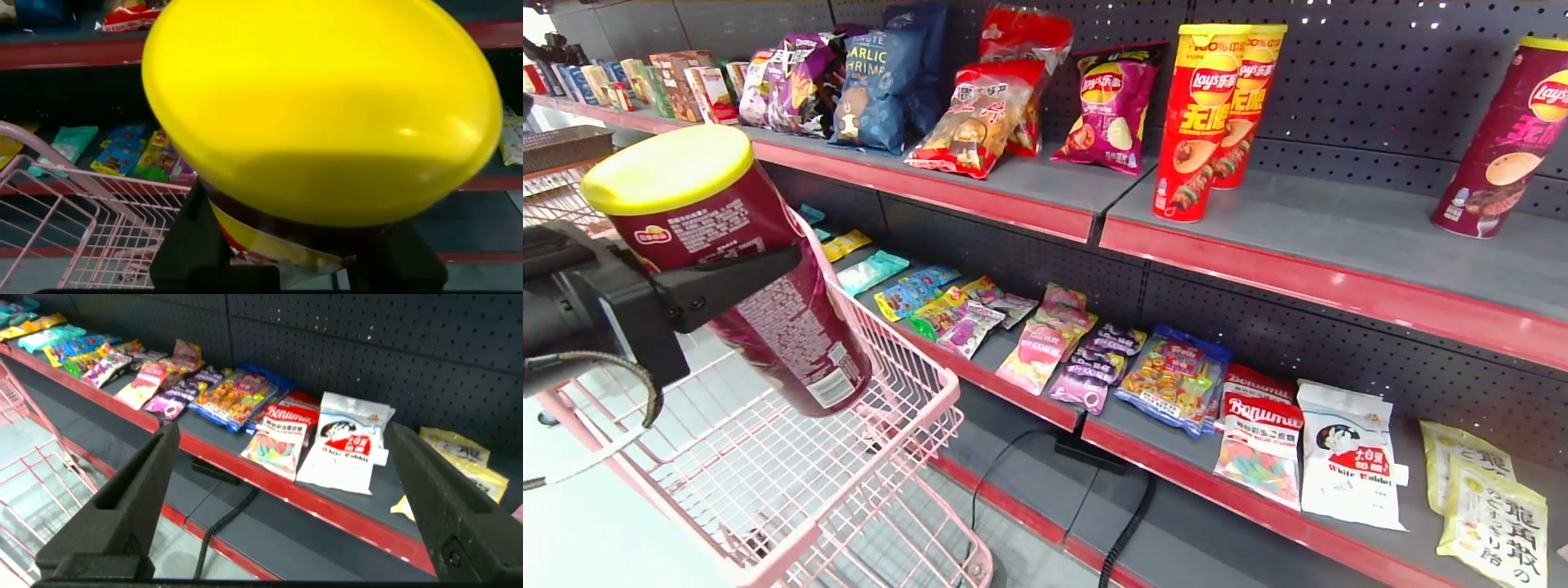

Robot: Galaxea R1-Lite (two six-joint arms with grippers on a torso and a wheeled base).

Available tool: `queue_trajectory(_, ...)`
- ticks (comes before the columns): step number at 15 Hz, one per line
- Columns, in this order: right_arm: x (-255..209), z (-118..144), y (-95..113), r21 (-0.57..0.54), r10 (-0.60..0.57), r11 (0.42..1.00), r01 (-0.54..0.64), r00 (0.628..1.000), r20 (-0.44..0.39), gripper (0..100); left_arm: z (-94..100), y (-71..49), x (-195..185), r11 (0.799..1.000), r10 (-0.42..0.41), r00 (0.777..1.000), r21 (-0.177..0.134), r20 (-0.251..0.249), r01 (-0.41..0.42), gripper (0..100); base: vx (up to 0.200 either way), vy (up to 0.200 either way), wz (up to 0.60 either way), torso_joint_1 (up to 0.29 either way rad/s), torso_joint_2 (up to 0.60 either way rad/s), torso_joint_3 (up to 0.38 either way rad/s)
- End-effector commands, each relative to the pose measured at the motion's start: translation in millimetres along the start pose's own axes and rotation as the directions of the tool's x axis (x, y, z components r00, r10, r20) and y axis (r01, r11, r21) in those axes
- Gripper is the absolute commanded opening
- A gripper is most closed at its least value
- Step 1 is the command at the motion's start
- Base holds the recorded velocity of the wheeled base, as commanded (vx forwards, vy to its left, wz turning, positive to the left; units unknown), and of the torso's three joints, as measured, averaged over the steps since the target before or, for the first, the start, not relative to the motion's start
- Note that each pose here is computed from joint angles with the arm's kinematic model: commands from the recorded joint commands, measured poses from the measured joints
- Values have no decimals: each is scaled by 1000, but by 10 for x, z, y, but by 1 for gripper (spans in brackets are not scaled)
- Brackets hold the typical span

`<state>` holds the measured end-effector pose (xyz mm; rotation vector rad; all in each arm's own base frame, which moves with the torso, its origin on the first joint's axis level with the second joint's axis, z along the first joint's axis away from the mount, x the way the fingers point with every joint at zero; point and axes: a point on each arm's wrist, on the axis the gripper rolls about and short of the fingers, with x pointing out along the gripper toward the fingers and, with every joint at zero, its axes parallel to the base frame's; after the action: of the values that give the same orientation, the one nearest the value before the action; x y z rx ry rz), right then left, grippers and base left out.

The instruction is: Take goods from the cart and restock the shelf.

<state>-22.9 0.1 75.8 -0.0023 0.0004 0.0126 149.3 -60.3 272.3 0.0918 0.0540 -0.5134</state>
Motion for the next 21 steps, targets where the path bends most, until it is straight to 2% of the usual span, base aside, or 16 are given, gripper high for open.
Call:
queue_trajectory(1, 0, 0, 0, -1, 1, 1000, -1, 1000, 0, 100, 13, -5, -36, 1000, 1, 1000, 2, 11, -1, 0, 0, 0, 0, 163, -491, -325)
queue_trajectory(12, 0, 0, 0, 1, 1, 1000, -1, 1000, 0, 100, 36, -6, -63, 1000, 6, 1000, 7, 24, -7, 0, 0, 0, 0, 217, -558, -349)
queue_trajectory(21, 0, 0, 0, 2, 0, 1000, 0, 1000, 0, 100, 42, -14, -96, 1000, -1, 999, 10, 32, 0, 0, 0, 0, -600, 35, -64, -37)
